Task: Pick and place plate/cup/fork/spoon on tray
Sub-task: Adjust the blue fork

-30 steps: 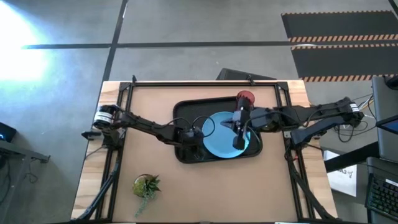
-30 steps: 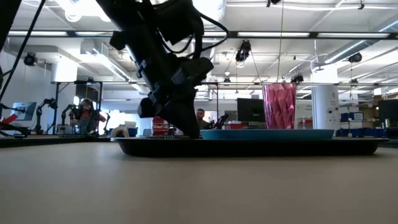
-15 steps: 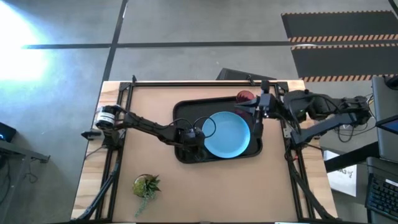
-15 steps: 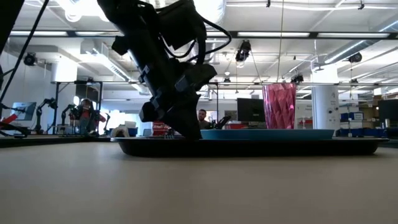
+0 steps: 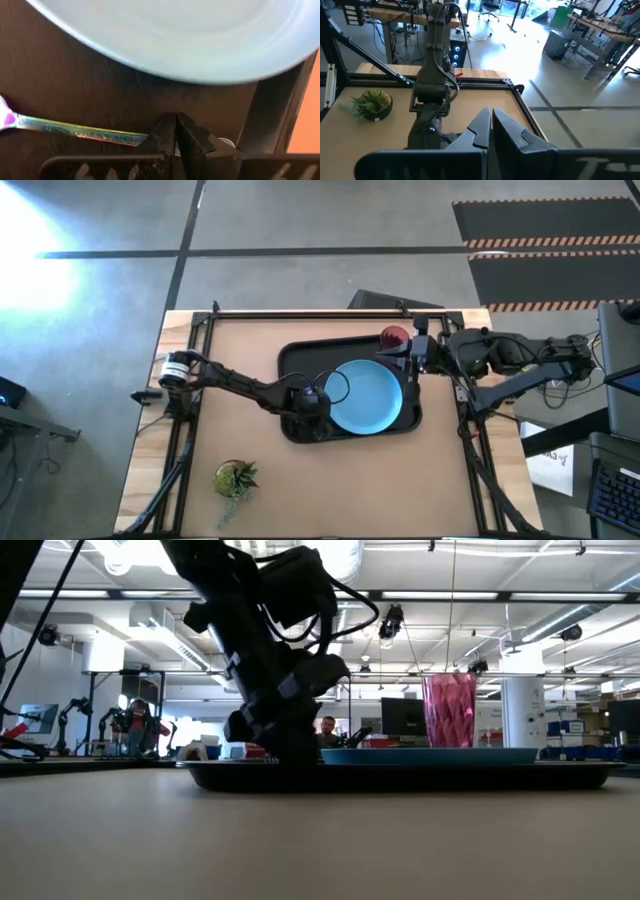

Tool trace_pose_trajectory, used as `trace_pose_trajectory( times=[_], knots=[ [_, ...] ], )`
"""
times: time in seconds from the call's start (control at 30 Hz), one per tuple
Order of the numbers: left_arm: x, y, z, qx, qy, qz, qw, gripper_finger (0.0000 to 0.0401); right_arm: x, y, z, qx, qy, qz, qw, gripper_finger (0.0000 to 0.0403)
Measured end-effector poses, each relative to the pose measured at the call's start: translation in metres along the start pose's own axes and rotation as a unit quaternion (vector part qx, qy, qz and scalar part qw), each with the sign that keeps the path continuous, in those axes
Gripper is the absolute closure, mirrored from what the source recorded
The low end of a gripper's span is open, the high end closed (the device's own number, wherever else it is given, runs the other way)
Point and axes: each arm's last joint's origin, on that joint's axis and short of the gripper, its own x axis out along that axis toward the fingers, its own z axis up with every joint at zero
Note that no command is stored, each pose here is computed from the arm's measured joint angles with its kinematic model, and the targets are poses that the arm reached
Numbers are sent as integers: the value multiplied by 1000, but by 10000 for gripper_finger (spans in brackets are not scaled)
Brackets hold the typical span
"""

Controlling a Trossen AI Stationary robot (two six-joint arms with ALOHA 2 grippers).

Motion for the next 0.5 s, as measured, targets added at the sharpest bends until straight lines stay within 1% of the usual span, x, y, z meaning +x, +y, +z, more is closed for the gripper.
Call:
trace_pose_trajectory(
  times=[0.17,0.27,0.5],
  knots=[
    [-8,1,-9,16,47,10,999,401,-1,0,0,0,0,0,1000,394],
    [-13,1,-12,22,59,16,998,401,-1,0,-1,-1,2,0,1000,394],
    [-29,2,-10,22,67,22,997,401,0,0,-1,-2,6,-3,1000,394]
  ],
)
